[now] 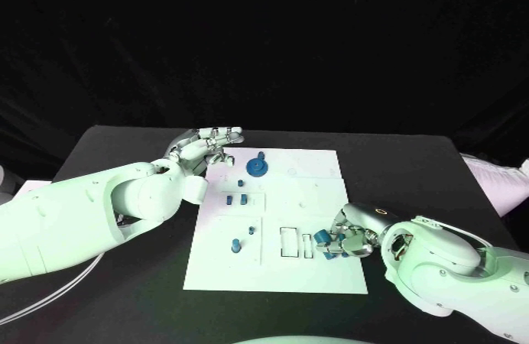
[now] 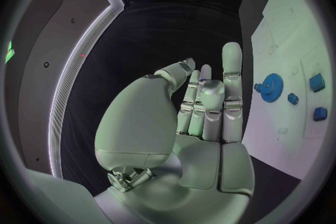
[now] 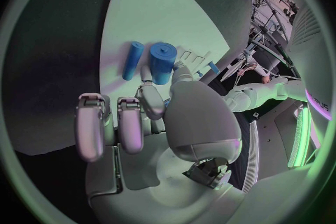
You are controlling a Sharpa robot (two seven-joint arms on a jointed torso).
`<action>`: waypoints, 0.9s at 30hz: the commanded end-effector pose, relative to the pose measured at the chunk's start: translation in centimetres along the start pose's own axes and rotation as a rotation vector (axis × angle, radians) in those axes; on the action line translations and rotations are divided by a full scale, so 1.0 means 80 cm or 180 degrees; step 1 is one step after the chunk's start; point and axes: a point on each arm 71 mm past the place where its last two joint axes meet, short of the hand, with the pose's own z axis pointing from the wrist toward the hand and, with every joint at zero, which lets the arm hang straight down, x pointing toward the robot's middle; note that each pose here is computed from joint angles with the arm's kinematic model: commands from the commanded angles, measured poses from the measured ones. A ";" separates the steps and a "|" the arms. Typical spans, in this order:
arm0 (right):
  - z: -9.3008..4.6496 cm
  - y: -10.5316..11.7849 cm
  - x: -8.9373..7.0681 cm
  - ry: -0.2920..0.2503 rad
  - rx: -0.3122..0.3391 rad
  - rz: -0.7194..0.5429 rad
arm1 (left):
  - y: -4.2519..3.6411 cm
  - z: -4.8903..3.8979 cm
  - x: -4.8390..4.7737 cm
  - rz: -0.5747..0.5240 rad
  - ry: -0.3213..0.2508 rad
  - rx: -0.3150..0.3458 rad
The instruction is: Assemble the parts on the task board
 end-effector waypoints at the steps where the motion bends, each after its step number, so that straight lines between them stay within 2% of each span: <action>1: 0.001 -0.005 0.015 0.0153 0.0060 -0.0055 | -0.0007 0.000 0.003 -0.0011 0.0075 0.0017; 9: 0.003 -0.005 0.014 0.0049 0.0065 0.0010 | -0.0005 0.000 0.003 -0.0011 0.0075 0.0013; 19: -0.011 0.003 -0.006 -0.0285 0.0016 0.0341 | 0.0005 0.000 0.003 -0.0012 0.0077 0.0005; 22: -0.015 0.008 -0.012 -0.0312 0.0002 0.0465 | 0.0008 0.000 0.003 -0.0013 0.0079 0.0004; 27: -0.016 0.019 -0.013 -0.0260 -0.0034 0.0632 | 0.0012 0.000 0.004 -0.0017 0.0088 0.0002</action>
